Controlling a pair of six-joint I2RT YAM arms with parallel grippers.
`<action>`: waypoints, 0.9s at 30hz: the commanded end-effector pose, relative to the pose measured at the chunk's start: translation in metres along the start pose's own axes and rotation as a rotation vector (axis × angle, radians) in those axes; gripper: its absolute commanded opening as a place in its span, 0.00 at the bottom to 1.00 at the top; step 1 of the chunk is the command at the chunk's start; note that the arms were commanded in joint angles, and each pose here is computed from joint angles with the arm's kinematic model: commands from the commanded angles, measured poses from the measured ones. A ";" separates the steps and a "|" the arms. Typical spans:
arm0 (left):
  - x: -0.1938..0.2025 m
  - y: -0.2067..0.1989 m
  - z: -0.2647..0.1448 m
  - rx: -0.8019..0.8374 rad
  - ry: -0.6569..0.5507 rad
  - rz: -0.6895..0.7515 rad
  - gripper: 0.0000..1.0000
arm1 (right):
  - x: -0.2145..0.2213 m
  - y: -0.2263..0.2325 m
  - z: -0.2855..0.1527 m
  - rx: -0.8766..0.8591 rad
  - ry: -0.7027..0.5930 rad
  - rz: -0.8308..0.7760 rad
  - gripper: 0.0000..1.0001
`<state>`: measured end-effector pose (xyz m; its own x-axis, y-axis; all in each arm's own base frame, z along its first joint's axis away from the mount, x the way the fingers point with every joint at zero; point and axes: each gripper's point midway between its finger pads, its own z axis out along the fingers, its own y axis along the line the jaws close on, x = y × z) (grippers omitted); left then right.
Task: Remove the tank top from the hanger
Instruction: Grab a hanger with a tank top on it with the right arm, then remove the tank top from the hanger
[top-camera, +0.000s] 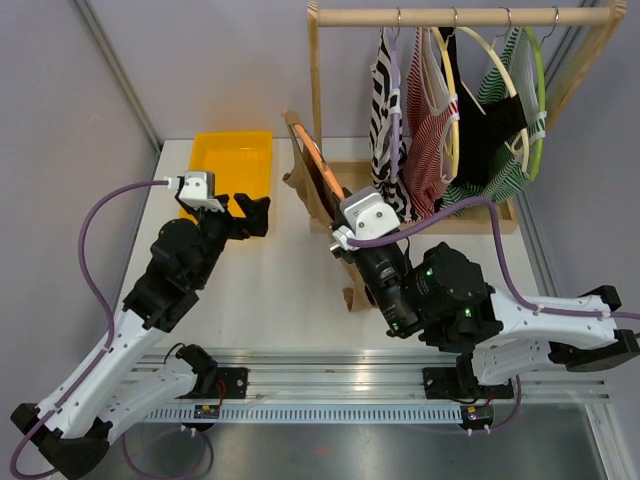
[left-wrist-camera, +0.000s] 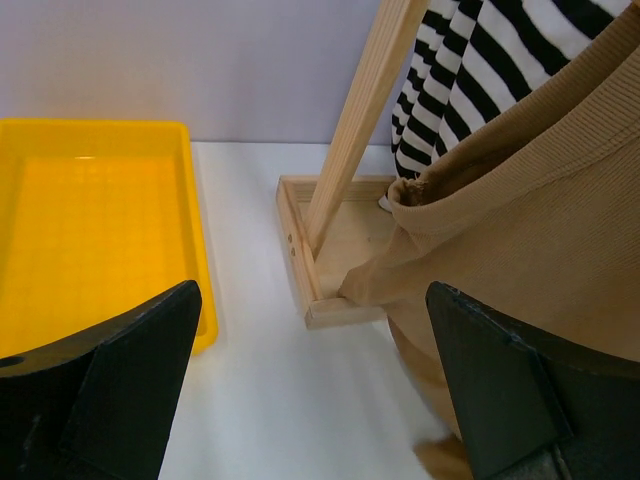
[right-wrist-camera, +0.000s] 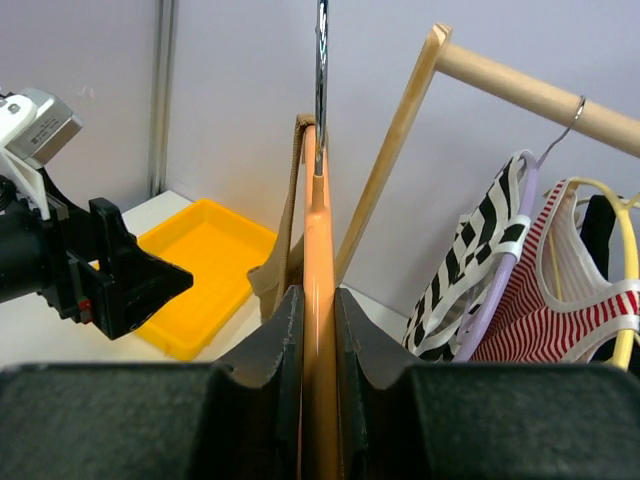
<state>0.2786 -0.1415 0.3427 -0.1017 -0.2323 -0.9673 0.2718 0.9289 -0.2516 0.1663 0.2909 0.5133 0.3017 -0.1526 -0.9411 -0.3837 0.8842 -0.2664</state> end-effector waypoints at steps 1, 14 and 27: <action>-0.024 -0.007 -0.012 0.034 -0.068 -0.050 0.99 | -0.042 -0.041 -0.004 0.095 -0.070 0.089 0.00; -0.034 -0.044 -0.027 0.254 -0.129 -0.119 0.99 | 0.033 -0.021 -0.026 0.057 0.033 0.129 0.00; -0.030 -0.114 0.000 0.591 -0.157 -0.214 0.99 | 0.084 -0.005 -0.043 -0.008 0.096 0.207 0.00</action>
<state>0.2629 -0.2234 0.3659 -0.1224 -0.3935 -0.9111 0.6373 0.6726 -0.3761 0.1605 0.2589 0.4132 0.1622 -0.1474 -0.9757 -0.4059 0.8913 -0.2021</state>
